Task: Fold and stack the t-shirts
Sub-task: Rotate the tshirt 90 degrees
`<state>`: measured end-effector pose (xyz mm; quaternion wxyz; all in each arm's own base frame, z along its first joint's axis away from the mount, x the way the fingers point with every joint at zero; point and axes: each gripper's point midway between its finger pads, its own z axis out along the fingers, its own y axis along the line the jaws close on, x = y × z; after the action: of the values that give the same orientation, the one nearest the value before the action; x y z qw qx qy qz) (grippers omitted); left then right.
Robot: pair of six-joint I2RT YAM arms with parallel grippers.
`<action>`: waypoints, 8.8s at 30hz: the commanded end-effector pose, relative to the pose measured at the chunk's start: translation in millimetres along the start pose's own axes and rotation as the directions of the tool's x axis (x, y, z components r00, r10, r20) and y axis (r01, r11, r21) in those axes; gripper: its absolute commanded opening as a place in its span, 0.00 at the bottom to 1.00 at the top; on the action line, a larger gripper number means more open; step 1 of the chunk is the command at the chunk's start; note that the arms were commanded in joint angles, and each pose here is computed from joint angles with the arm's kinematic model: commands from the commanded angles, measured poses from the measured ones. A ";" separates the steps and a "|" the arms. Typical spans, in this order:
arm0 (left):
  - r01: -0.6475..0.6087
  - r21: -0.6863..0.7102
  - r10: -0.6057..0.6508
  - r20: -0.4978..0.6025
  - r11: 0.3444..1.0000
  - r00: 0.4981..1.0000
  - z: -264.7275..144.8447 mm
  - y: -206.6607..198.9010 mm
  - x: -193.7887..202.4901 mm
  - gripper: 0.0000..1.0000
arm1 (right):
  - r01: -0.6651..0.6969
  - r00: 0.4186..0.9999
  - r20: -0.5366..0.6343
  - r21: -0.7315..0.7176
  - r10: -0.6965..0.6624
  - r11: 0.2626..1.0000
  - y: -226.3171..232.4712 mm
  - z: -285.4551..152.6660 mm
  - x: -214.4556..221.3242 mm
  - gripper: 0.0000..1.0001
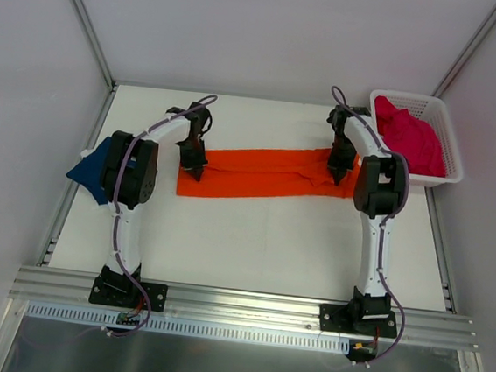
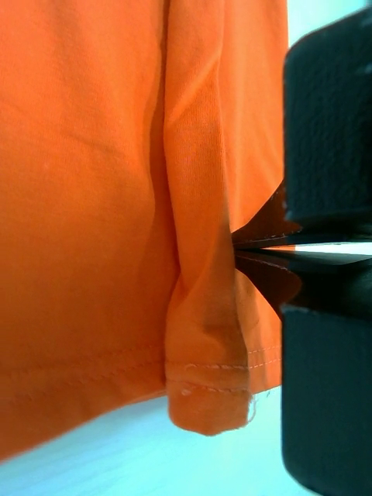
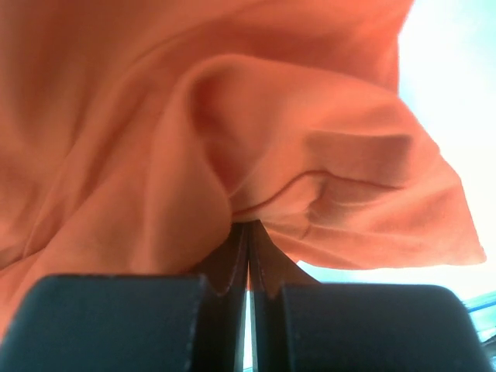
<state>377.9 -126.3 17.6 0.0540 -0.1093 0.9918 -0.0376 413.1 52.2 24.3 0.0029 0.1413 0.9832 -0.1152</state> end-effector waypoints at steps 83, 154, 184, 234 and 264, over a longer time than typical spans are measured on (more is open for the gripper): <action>-0.193 0.410 0.145 0.144 0.892 0.979 -113.7 -147.7 46.8 0.00 | 0.210 0.908 0.404 -0.221 -0.107 0.952 -12.2 -154.8 -37.9 0.01; -0.531 0.429 -0.101 0.837 0.731 0.537 -287.3 -95.7 143.7 0.29 | 0.385 0.381 0.920 -0.245 0.089 0.890 -12.7 -338.1 128.5 0.67; -0.122 -0.089 0.150 0.633 0.989 0.759 -135.8 -19.4 142.4 0.88 | 0.311 0.600 0.774 0.004 -0.200 0.950 23.3 -208.1 84.8 0.45; -0.109 0.170 0.065 0.243 0.980 0.968 -16.7 -53.3 274.7 0.00 | 0.273 0.857 0.506 -0.605 0.096 0.748 188.3 -64.5 -144.5 0.05; -0.238 0.090 0.171 0.461 0.967 0.871 -84.1 -89.2 262.5 0.00 | 0.586 0.515 0.823 -0.543 0.242 0.601 155.2 -286.9 -161.1 0.92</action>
<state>122.6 -278.3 56.2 0.2552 -0.0018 0.9625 -0.0924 620.8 221.6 112.8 0.3838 -0.0194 0.8855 0.2612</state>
